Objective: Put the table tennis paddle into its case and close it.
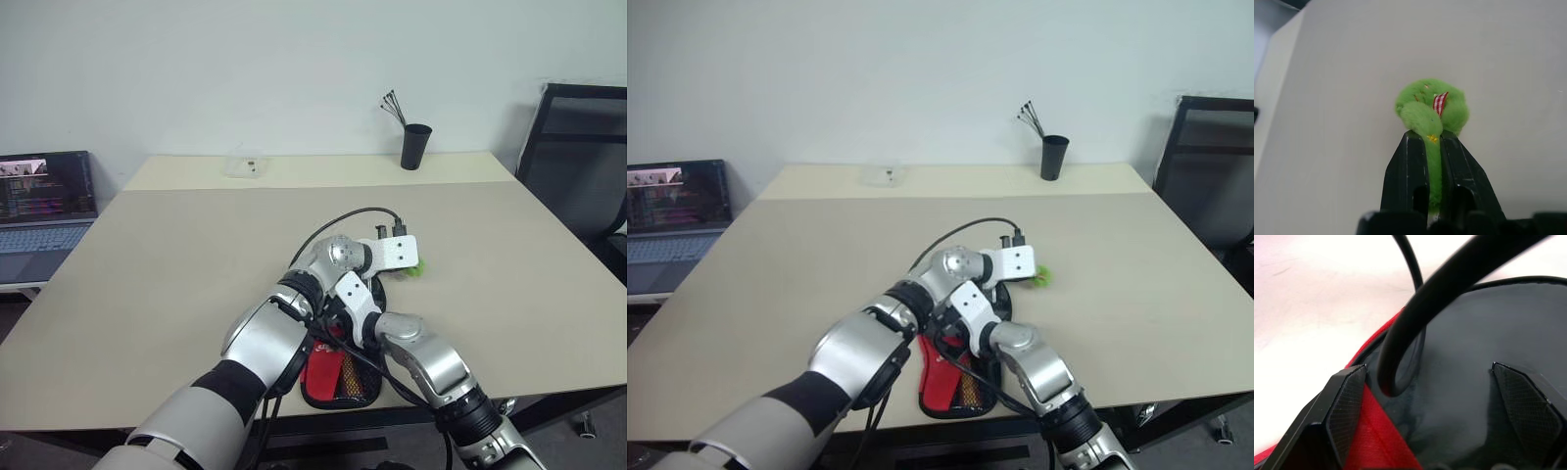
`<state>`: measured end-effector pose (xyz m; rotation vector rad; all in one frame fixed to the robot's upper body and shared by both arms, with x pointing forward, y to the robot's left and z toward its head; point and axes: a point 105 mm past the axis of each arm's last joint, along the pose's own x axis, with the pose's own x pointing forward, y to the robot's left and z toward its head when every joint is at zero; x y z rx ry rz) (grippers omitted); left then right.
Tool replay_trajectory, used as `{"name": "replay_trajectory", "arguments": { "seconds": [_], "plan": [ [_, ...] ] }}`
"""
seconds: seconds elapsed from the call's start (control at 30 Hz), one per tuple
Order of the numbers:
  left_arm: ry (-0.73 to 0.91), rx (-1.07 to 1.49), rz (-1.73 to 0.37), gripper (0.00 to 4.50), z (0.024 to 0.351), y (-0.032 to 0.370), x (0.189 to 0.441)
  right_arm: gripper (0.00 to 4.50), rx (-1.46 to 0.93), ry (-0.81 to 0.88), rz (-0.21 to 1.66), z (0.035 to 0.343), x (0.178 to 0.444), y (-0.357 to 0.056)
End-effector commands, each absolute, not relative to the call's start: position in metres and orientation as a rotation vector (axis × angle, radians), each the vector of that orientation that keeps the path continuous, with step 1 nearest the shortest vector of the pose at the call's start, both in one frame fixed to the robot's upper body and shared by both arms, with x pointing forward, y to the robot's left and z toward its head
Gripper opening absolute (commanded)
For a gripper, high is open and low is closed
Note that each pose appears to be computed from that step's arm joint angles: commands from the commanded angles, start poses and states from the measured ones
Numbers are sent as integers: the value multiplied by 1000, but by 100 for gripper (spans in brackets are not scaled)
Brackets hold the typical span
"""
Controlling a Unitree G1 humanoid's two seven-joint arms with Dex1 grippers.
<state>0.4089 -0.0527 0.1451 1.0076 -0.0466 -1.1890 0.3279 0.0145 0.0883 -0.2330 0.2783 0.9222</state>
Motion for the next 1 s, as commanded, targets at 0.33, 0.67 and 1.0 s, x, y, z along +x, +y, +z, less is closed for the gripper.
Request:
{"name": "replay_trajectory", "arguments": {
  "seconds": [0.33,0.67,1.0],
  "plan": [
    [-29,766,-1005,415,169,-37,431,450,-246,402,907,63,334,7],
    [-13,377,-708,448,216,52,469,450,-172,379,903,79,336,-1],
    [-5,-29,-554,448,233,145,473,450,-68,299,931,127,321,-8]
  ]
}}
